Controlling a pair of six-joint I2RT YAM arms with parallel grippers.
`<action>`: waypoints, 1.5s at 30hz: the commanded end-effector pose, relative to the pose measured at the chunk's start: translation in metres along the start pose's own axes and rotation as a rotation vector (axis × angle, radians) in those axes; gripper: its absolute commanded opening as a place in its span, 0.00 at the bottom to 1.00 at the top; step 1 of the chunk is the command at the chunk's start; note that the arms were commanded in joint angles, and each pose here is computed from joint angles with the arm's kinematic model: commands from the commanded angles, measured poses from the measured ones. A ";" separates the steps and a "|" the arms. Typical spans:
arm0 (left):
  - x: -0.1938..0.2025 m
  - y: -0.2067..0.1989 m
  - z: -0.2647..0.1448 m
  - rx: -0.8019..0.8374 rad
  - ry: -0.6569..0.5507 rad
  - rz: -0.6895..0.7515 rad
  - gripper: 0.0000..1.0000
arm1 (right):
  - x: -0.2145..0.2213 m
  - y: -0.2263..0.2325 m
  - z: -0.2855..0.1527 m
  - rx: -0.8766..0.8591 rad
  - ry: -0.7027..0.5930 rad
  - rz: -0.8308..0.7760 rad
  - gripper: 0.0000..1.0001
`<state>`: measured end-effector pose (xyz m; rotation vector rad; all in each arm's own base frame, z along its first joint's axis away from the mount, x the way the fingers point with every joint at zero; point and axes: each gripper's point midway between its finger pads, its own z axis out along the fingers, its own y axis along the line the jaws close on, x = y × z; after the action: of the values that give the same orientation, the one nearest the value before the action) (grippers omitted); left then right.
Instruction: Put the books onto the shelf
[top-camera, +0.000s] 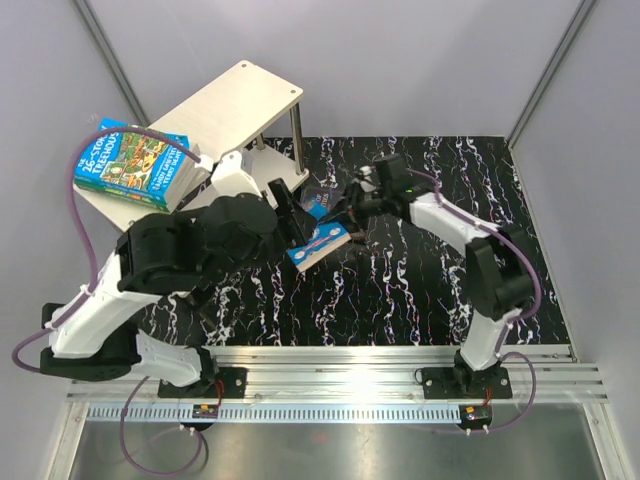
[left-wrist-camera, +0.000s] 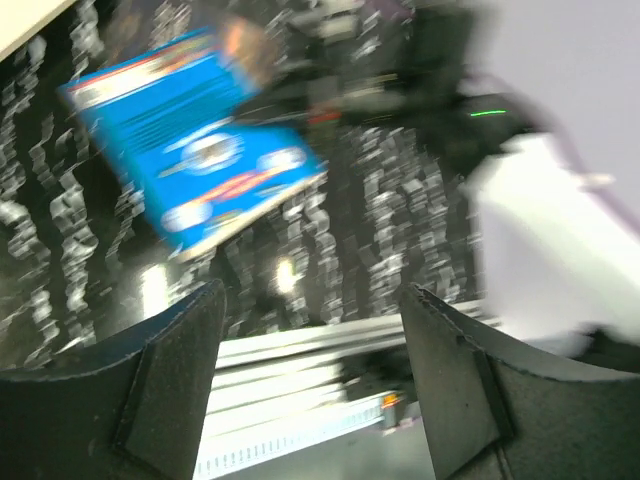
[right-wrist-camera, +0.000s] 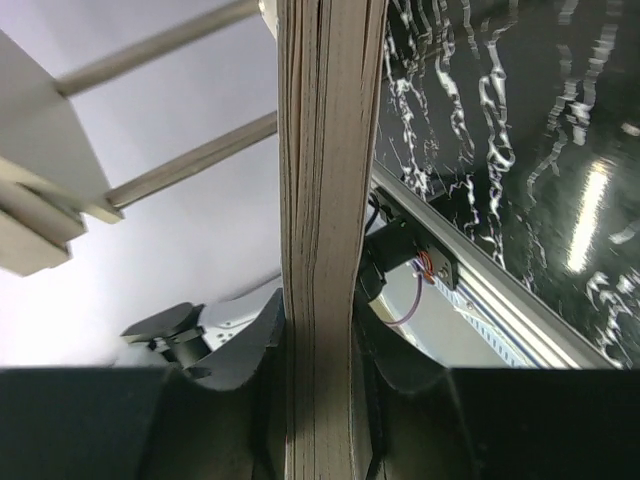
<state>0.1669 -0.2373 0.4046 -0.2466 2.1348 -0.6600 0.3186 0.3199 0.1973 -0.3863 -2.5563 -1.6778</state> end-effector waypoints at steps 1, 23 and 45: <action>-0.012 0.013 -0.006 -0.104 -0.052 0.150 0.73 | 0.021 0.069 0.027 -0.125 0.076 -0.216 0.00; -0.085 -0.009 -0.020 0.034 -0.249 0.264 0.99 | 0.029 0.124 0.241 -0.343 0.294 -0.280 0.00; -0.085 0.027 0.029 -0.033 -0.123 0.285 0.99 | 0.030 0.042 0.325 -0.202 0.166 -0.206 0.62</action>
<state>0.2408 -0.1804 0.4331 -0.0457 2.0134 -0.3834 0.3191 0.6267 0.1072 0.1347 -2.3523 -1.9397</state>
